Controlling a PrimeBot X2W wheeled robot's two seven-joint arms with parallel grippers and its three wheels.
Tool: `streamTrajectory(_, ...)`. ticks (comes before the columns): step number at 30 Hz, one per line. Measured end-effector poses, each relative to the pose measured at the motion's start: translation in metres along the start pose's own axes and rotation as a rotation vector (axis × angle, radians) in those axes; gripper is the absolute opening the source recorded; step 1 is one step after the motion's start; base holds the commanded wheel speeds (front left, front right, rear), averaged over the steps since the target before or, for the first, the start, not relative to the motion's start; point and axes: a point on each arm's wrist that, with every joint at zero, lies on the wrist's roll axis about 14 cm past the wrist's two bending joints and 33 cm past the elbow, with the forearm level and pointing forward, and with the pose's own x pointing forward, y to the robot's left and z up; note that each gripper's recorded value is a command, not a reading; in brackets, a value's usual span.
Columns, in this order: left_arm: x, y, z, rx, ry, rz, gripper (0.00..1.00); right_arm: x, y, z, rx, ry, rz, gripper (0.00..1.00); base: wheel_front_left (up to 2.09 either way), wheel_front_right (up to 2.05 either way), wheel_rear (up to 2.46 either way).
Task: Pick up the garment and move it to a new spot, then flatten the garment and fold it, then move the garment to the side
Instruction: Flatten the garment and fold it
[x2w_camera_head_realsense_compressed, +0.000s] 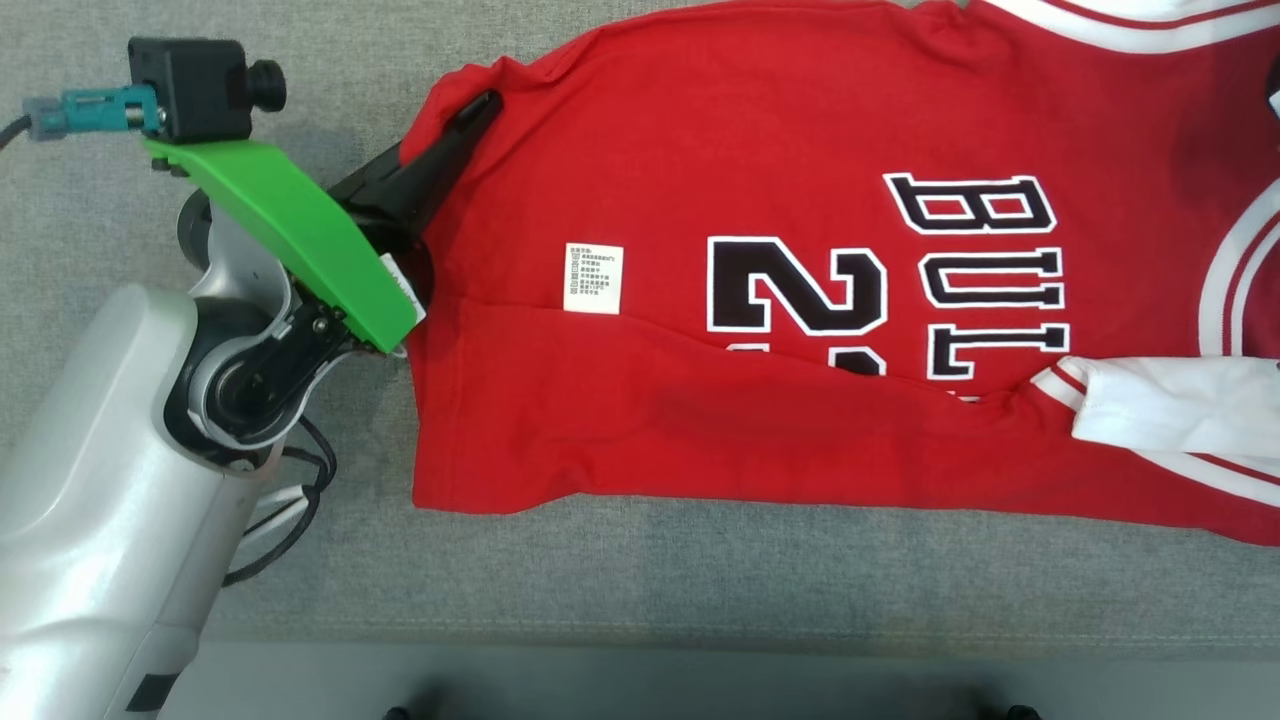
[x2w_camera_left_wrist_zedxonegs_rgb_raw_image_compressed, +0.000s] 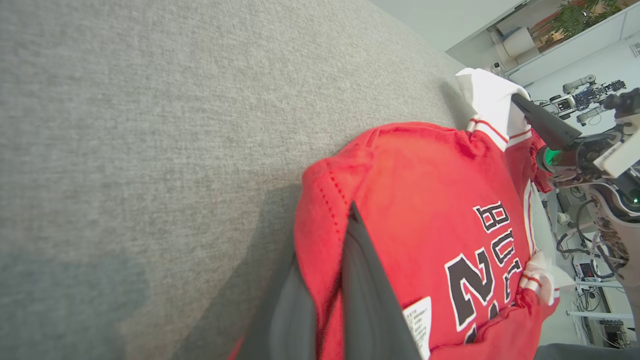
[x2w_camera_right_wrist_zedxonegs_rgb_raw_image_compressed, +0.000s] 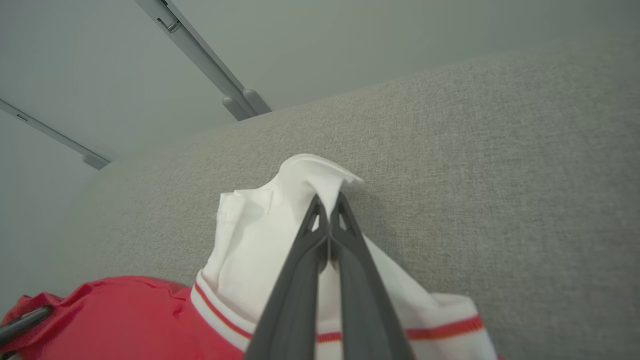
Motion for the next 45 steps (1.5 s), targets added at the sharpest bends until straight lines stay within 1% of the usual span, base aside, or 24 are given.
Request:
streamTrajectory(4,-0.008,0.001,-0.002,-0.022,-0.026,0.015,0.00,-0.015,0.004,-0.009,0.007,-0.007,0.017,0.00,0.00,0.00,0.00)
streamTrajectory(8,-0.014,-0.003,-0.003,-0.049,-0.054,0.014,0.00,-0.033,0.009,-0.016,0.038,-0.024,0.027,0.00,0.00,0.00,0.00)
streamTrajectory(15,-0.025,-0.013,-0.007,-0.081,-0.084,0.011,0.00,-0.067,0.011,-0.032,0.087,-0.032,0.007,0.00,0.00,0.00,0.00)
streamTrajectory(25,-0.044,-0.026,-0.013,-0.125,-0.143,0.016,0.00,-0.121,0.008,-0.057,0.164,-0.028,-0.056,0.00,0.00,0.00,0.00)
streamTrajectory(29,-0.049,-0.032,-0.021,-0.137,-0.139,0.012,0.00,-0.141,0.003,-0.058,0.179,-0.041,-0.084,0.00,0.00,0.00,0.00)
streamTrajectory(35,-0.050,-0.042,-0.024,-0.133,-0.142,-0.005,0.00,-0.166,-0.010,-0.043,0.168,-0.110,-0.134,0.00,0.00,0.00,0.00)
streamTrajectory(39,-0.052,-0.048,-0.025,-0.130,-0.147,-0.017,0.00,-0.177,-0.012,-0.037,0.159,-0.135,-0.149,0.00,0.00,0.00,0.00)
streamTrajectory(45,-0.054,-0.052,-0.024,-0.157,-0.160,-0.029,0.00,-0.183,-0.005,-0.042,0.172,-0.127,-0.134,0.00,0.00,0.00,0.00)
